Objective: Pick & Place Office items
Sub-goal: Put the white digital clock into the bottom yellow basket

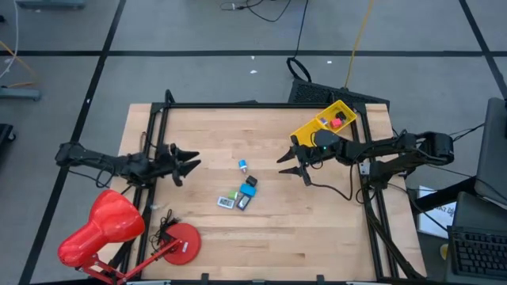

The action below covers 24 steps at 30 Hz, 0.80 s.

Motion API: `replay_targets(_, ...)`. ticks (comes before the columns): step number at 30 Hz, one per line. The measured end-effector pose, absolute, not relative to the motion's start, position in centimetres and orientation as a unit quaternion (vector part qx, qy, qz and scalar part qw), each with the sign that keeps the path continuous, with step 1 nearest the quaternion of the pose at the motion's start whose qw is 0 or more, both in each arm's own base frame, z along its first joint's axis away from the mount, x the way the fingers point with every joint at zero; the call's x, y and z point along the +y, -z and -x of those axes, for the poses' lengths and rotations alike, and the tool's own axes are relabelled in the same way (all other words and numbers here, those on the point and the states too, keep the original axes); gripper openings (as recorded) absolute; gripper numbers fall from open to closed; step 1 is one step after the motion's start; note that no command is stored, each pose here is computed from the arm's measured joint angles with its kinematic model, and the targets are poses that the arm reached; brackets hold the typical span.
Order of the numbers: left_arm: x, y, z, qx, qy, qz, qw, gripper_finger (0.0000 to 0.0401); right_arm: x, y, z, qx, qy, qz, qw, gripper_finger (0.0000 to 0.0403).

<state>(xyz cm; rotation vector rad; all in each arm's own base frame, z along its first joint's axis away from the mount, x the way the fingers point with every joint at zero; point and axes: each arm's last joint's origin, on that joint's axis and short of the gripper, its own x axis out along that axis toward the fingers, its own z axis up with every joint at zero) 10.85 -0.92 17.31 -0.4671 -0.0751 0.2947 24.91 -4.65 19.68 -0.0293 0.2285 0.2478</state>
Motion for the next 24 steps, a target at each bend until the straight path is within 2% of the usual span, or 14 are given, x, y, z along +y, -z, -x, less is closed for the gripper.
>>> replay_targets(5,-1.2,-16.4,-11.8,-0.006,-0.155,0.276,0.949,0.0214,-4.7,-19.7,-24.9,0.114,-0.122,0.015,0.986,0.0166)
replay_targets(10,-2.0,-17.0,-13.2,-0.023,-0.070,0.293,0.953,0.0216,-4.7,-19.7,-24.9,0.114,-0.122,0.015,0.986,0.0166)
replay_targets(16,-3.1,-17.7,-15.8,0.038,-0.055,0.285,0.956,0.0247,-4.7,-19.7,-24.9,0.114,-0.121,0.015,0.986,0.0165)
replay_targets(20,-4.5,-19.0,-18.8,0.108,-0.043,0.229,0.966,0.0276,-4.7,-19.7,-24.9,0.114,-0.121,0.014,0.986,0.0164)
replay_targets(24,-6.2,-18.8,-21.5,0.198,-0.028,0.109,0.974,0.0293,-4.7,-19.7,-24.9,0.115,-0.120,0.003,0.986,0.0163)
